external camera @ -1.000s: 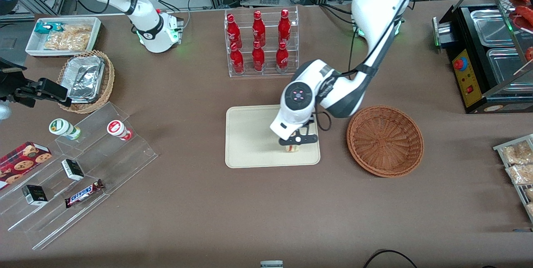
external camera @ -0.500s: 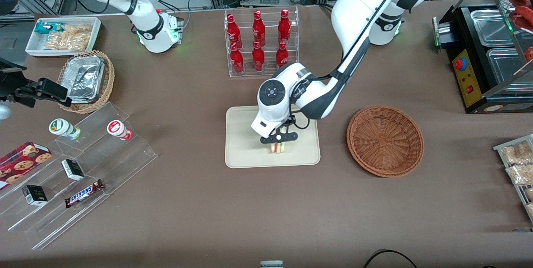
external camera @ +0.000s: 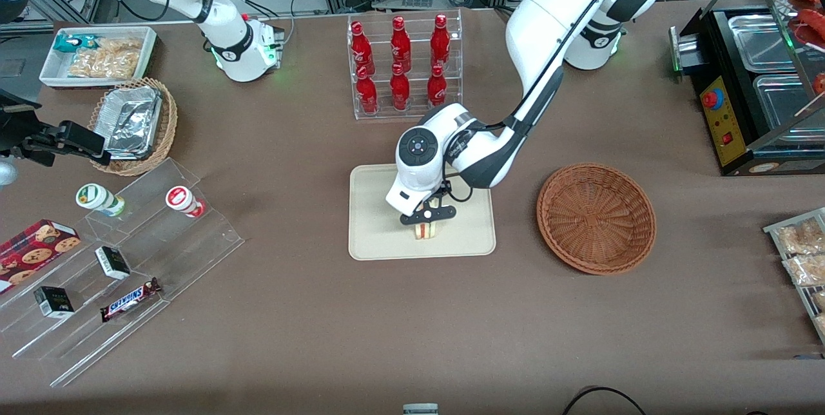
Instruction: Place sandwich from basket to tray
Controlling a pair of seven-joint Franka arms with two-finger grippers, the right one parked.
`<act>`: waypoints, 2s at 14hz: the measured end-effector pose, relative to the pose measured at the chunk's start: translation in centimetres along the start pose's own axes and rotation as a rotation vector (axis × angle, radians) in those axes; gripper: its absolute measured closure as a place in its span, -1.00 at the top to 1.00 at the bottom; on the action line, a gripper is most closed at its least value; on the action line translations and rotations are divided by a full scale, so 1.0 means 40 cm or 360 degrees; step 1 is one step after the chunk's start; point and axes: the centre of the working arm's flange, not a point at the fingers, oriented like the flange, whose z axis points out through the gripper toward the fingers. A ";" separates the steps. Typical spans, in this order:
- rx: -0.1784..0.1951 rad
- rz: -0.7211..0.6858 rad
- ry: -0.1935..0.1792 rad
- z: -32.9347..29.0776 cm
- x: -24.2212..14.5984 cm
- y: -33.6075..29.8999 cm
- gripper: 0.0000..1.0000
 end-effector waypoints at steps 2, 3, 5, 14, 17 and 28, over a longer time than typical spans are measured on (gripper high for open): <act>-0.0033 -0.0002 0.0031 -0.039 0.010 0.009 0.08; -0.0045 -0.0006 0.0047 -0.067 0.015 0.009 0.31; -0.0031 -0.0023 0.0073 -0.135 0.029 -0.006 0.72; 0.0124 -0.0102 0.0099 -0.327 0.139 -0.221 1.00; 0.0089 0.0011 -0.0006 -0.361 0.197 -0.385 1.00; -0.0004 0.0362 -0.0227 -0.732 0.204 -0.921 1.00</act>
